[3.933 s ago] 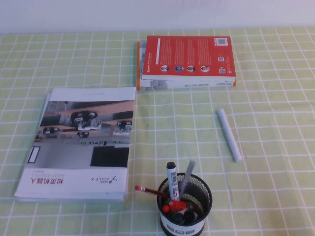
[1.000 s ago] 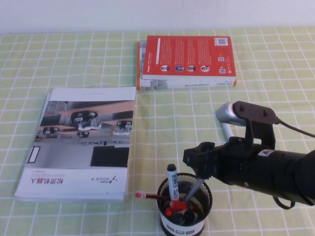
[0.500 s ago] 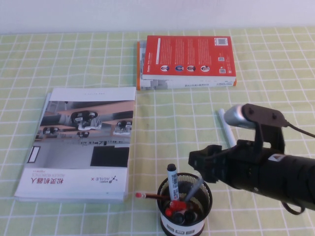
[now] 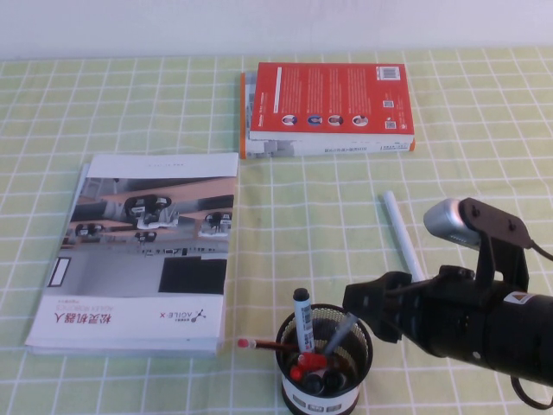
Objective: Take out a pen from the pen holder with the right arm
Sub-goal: 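Take a marker out of the pen holder and lay it on the table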
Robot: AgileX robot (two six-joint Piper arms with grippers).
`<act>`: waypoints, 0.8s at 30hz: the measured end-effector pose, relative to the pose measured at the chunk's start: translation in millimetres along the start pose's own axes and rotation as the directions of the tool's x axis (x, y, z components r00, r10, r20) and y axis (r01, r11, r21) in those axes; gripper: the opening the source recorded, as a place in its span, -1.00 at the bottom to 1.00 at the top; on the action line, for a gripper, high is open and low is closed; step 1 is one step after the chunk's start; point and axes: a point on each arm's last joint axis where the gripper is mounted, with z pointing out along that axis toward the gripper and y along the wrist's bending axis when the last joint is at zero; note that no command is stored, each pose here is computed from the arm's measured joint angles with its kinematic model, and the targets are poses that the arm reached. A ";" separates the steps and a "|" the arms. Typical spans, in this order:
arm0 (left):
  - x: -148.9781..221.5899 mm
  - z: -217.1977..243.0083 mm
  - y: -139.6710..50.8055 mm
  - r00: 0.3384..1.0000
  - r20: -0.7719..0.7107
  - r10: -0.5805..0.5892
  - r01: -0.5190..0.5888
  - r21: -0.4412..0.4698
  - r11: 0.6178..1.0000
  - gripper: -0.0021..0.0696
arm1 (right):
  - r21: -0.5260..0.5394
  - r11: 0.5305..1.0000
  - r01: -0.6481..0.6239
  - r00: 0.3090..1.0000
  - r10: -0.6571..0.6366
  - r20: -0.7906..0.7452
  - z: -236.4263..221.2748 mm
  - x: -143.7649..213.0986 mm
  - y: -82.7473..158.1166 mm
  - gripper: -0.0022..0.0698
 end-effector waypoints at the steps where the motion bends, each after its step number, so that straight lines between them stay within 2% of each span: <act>1: 0.0 0.0 0.0 1.000 0.000 0.000 0.000 0.000 1.000 -0.96 | 0.000 1.000 -0.005 1.000 0.005 -0.004 0.1 0.8 -0.5 0.03; 24: 0.0 0.0 0.0 1.000 0.000 0.000 0.000 0.000 1.000 -0.96 | 0.026 1.000 0.010 1.000 -0.009 -0.012 8.3 12.3 0.7 0.03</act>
